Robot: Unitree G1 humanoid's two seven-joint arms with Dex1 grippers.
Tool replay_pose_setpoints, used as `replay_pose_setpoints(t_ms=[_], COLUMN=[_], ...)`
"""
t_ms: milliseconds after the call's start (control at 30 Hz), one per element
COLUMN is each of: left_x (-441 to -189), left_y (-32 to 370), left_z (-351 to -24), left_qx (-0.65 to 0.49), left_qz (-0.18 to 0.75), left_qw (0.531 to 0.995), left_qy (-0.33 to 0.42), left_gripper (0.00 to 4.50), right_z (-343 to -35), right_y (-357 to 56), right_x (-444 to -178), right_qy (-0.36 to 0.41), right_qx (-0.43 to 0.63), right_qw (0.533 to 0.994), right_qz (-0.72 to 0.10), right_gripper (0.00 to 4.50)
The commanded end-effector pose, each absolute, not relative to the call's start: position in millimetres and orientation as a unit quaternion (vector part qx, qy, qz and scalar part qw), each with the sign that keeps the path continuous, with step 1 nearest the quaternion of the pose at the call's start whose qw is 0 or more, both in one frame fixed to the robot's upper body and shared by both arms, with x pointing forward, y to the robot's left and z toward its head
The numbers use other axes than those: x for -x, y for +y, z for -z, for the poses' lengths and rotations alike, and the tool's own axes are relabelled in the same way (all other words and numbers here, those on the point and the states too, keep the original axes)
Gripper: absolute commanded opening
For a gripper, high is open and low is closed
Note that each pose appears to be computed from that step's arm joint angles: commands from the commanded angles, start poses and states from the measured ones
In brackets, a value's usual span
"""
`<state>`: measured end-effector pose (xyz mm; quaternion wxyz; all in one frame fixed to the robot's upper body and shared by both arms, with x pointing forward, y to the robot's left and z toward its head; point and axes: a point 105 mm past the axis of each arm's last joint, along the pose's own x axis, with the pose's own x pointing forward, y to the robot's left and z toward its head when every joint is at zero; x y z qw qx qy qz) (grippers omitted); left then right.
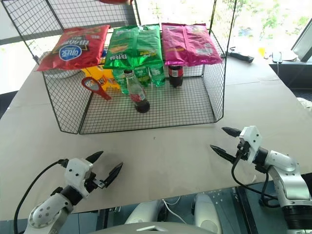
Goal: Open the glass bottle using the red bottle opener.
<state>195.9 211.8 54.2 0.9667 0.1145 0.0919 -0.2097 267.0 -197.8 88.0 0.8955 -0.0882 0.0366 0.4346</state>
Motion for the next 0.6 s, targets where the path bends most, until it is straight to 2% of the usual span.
replay_pose_setpoints(t_ms=[33,600], left_x=[-199,-204], left_y=[207,219], left_z=[-63,-59], left_qx=[-0.117,-0.124], left_qz=[0.216,0.193], left_qw=[0.967,0.971], left_qy=[0.072,0.073], left_gripper=[4.50,4.50], right_z=[-99,-97], right_y=[-195,-186], right_x=[-267,-266], right_qy=[0.020,0.015], right_qx=[0.099,0.116], right_qw=[0.893,0.890], right_qz=[-0.438,-0.442], right_gripper=[4.46,4.46])
